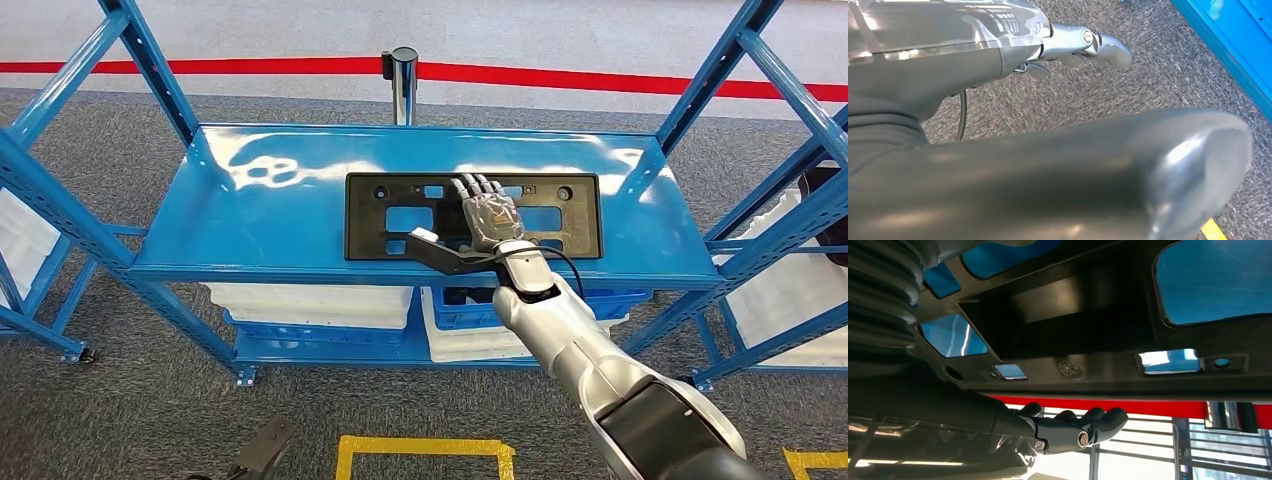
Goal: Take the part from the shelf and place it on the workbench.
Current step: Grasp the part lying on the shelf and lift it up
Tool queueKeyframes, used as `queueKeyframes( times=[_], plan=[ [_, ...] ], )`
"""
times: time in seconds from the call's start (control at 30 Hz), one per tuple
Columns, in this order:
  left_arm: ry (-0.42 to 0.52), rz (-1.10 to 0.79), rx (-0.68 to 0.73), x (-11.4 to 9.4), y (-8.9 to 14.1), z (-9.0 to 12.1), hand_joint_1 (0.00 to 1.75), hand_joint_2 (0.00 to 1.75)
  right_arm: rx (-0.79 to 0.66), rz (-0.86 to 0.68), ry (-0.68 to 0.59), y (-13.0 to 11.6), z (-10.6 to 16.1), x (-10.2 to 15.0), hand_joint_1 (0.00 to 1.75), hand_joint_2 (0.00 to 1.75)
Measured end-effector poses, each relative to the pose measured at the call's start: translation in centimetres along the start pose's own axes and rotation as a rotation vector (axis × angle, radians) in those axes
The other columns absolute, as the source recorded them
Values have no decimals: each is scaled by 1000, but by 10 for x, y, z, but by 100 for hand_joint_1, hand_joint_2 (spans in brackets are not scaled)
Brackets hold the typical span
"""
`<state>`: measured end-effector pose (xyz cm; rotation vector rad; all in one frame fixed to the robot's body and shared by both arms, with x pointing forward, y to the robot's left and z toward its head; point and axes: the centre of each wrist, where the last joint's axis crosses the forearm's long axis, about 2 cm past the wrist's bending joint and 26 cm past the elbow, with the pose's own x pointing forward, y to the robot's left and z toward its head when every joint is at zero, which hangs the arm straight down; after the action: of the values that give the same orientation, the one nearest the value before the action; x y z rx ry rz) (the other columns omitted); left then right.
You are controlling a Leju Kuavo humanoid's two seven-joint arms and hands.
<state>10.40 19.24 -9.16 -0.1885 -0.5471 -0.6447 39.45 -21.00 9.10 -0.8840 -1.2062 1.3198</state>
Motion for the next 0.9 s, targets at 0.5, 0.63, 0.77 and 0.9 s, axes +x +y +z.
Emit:
queueKeyframes(
  times=[0.5, 0.63, 0.77, 0.9],
  plan=[
    [1, 11, 5, -1, 0, 0, 0, 0, -66, 4, -77, -4, -2, 5, 0, 175],
    [1, 13, 5, -1, 0, 0, 0, 0, -89, -10, -101, -7, -3, 5, 0, 175],
    [1, 10, 5, -1, 1, 0, 0, 0, -154, -44, -142, -19, -8, 5, 0, 175],
    [0, 12, 6, -1, 1, 0, 0, 0, -175, -52, -185, -37, -15, 6, 0, 175]
  ],
)
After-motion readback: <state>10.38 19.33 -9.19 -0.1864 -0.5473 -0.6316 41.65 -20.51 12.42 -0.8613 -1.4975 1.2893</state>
